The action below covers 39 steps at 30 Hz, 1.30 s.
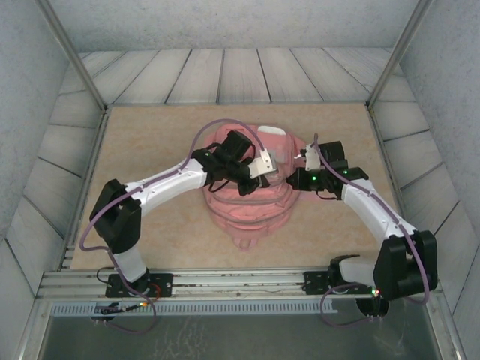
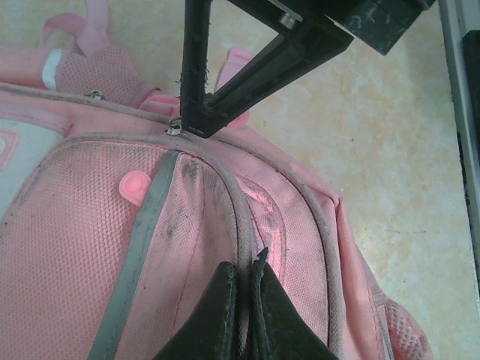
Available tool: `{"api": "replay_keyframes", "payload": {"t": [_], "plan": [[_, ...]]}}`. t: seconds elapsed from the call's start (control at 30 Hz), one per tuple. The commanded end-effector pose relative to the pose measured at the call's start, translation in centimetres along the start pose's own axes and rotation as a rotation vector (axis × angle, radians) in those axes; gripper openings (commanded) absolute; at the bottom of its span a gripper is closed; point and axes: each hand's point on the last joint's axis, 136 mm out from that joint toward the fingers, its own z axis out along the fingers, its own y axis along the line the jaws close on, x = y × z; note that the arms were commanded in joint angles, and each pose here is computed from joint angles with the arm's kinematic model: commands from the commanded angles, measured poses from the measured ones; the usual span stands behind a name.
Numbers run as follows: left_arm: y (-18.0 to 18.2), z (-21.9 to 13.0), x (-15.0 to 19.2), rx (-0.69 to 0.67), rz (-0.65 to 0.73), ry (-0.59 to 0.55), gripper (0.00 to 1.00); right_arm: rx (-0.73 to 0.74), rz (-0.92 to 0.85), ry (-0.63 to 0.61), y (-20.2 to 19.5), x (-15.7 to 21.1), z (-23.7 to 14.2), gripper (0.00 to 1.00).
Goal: Pack the student bag
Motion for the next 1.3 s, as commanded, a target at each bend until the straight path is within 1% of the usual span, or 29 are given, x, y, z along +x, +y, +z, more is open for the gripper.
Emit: {"api": "replay_keyframes", "payload": {"t": [0.0, 0.17, 0.27, 0.4, 0.5, 0.53, 0.6, 0.63, 0.83, 0.93, 1.07, 1.1, 1.17, 1.27], "plan": [[-4.0, -2.5, 1.1, 0.125, -0.047, 0.033, 0.0, 0.186, 0.038, -0.095, -5.3, -2.1, 0.6, 0.0], [-4.2, -2.4, 1.3, 0.133, -0.047, 0.021, 0.0, 0.077, 0.0, -0.022, -4.0, -0.6, 2.0, 0.0], [-4.3, -2.5, 1.1, 0.137, -0.041, 0.017, 0.0, 0.07, 0.016, -0.005, -4.1, -0.1, 2.5, 0.0], [-4.2, -2.4, 1.4, 0.135, -0.043, 0.024, 0.0, 0.072, 0.026, -0.012, -4.3, -0.2, 2.8, 0.0], [-3.7, -2.1, 2.0, 0.108, -0.064, 0.047, 0.0, 0.019, 0.008, 0.008, -3.2, -0.3, 2.7, 0.0], [-3.5, -2.0, 2.3, 0.092, -0.073, 0.053, 0.0, 0.008, 0.004, 0.014, -2.8, -0.5, 2.5, 0.01], [-3.0, -2.0, 2.5, 0.054, -0.084, 0.05, 0.0, 0.007, -0.011, 0.01, -2.5, -0.9, 2.0, 0.08], [-2.7, -2.1, 2.6, 0.032, -0.086, 0.041, 0.02, 0.011, -0.02, 0.004, -2.4, -1.2, 1.6, 0.13], [-1.1, -4.1, 2.2, -0.083, -0.114, -0.011, 0.26, 0.071, -0.048, -0.002, -2.4, -2.4, -0.4, 0.38], [-0.3, -5.6, 2.1, -0.135, -0.147, -0.032, 0.42, 0.099, -0.065, -0.013, -2.2, -3.3, -1.5, 0.47], [1.2, -8.7, 2.6, -0.237, -0.213, -0.08, 0.55, 0.137, -0.087, -0.067, -2.0, -5.0, -3.2, 0.57], [1.6, -9.6, 2.9, -0.277, -0.229, -0.09, 0.59, 0.147, -0.092, -0.088, -1.9, -5.5, -3.7, 0.6], [3.3, -12.0, 4.0, -0.415, -0.282, -0.113, 0.68, 0.173, -0.099, -0.14, -2.0, -6.4, -4.6, 0.66], [5.9, -15.8, 6.9, -0.63, -0.401, -0.15, 0.83, 0.214, -0.11, -0.227, -2.3, -7.7, -5.6, 0.79]]}}
